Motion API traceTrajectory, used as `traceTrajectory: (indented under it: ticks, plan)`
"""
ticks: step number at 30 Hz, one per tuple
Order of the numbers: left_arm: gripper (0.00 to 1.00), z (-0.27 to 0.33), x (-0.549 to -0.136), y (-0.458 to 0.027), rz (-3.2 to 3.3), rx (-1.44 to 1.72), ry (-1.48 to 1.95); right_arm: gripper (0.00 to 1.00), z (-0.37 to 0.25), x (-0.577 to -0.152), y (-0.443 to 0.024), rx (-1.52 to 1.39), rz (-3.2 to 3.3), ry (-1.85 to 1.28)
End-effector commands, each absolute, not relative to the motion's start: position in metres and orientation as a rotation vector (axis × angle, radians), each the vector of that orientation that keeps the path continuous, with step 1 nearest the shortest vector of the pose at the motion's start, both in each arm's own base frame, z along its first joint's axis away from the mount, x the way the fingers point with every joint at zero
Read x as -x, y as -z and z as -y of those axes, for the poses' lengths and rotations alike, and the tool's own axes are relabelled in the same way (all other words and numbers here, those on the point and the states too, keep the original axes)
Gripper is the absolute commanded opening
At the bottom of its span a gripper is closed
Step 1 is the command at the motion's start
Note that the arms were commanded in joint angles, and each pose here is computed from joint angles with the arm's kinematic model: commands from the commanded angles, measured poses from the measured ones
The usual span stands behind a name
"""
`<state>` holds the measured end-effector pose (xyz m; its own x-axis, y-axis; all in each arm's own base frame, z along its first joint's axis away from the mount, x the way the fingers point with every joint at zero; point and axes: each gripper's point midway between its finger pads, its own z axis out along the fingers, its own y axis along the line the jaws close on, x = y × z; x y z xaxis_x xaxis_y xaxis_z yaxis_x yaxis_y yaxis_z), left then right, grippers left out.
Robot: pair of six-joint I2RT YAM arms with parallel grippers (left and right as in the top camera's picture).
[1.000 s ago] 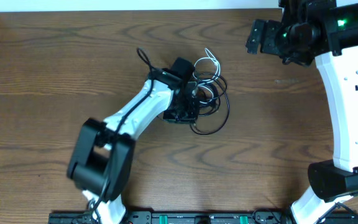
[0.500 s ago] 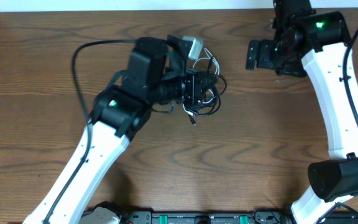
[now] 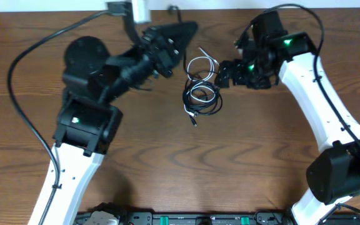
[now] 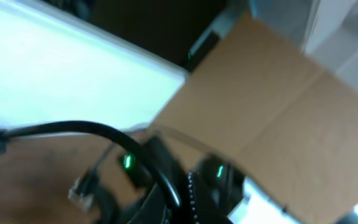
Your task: Untangle cables
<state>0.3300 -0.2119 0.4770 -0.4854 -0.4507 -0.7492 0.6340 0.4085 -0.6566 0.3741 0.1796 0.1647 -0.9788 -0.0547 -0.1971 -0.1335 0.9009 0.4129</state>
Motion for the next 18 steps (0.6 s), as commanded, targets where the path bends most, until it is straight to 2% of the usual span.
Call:
traceTrajectory:
  ticks: [1,7,11,18]
  plan:
    - [0.08,0.185,-0.331,-0.502,-1.571,-0.016,1.385,0.99,-0.197,-0.364,-0.152,0.207,-2.883,-0.720]
    - [0.08,0.160,-0.330,-0.528,-1.468,0.042,1.414,0.99,-0.208,-0.365,-0.118,0.091,-2.883,-0.710]
    - [0.08,0.148,-0.323,-0.550,-1.374,0.030,1.417,0.93,-0.203,-0.373,-0.098,-0.028,-2.863,-0.630]
    - [0.07,0.119,-0.313,-0.585,-1.225,0.091,1.475,0.91,-0.221,-0.373,-0.075,0.070,-2.794,-0.658]
